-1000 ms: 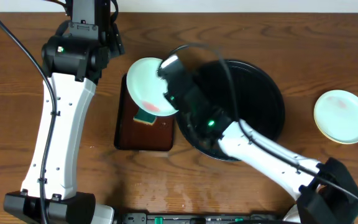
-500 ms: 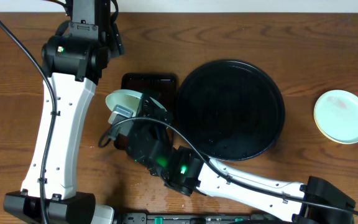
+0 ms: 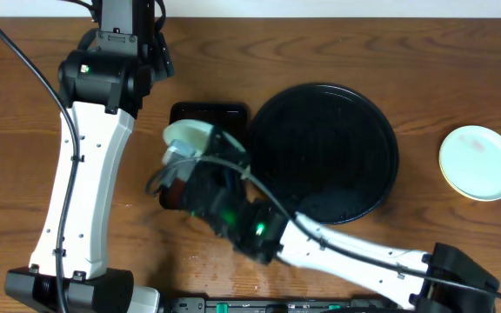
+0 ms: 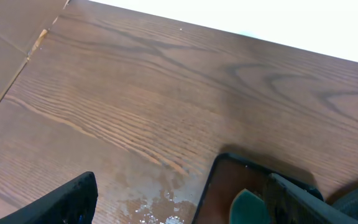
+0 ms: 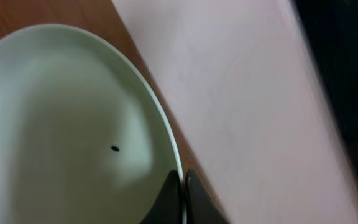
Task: Clean dirty plates on tray and stack at the side
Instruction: 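Carry the blue plate right and set it on the plate stack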
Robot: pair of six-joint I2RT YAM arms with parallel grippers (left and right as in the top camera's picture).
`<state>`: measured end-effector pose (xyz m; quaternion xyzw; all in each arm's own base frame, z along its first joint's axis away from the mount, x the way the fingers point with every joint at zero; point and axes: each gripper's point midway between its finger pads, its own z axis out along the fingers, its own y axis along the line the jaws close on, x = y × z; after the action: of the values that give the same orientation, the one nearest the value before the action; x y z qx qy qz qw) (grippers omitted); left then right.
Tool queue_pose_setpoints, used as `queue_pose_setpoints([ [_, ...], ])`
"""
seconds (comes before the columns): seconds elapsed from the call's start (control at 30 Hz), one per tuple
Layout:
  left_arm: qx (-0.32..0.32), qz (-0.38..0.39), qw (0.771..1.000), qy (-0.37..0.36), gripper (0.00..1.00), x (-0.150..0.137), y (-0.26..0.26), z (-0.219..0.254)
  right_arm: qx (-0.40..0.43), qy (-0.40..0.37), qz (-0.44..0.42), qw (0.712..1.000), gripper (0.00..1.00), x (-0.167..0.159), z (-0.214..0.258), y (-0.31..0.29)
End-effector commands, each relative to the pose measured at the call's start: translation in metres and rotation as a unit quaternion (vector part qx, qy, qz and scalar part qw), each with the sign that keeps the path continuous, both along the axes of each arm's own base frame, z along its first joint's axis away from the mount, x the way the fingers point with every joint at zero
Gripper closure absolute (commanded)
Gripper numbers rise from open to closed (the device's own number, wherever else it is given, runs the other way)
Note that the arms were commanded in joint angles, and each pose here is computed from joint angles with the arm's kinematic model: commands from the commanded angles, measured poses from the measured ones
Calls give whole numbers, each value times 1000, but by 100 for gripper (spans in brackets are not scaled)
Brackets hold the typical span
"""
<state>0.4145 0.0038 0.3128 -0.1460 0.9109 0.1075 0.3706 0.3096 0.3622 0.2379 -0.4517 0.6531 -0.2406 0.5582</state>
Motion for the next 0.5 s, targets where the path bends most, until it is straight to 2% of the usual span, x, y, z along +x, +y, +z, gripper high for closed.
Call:
queue_pose_setpoints([
  [0.0, 11, 2, 1000, -3, 14, 0, 3, 4, 131, 49, -81, 987, 99, 38, -4, -42],
  [0.17, 11, 2, 1000, -3, 14, 0, 3, 4, 255, 152, -129, 946, 99, 67, -30, -79],
  [0.3, 11, 2, 1000, -3, 14, 0, 3, 4, 369, 262, -114, 884, 99, 79, -30, -102],
  [0.47, 11, 2, 1000, -3, 14, 0, 3, 4, 460, 319, -150, 815, 99, 102, -25, -175],
])
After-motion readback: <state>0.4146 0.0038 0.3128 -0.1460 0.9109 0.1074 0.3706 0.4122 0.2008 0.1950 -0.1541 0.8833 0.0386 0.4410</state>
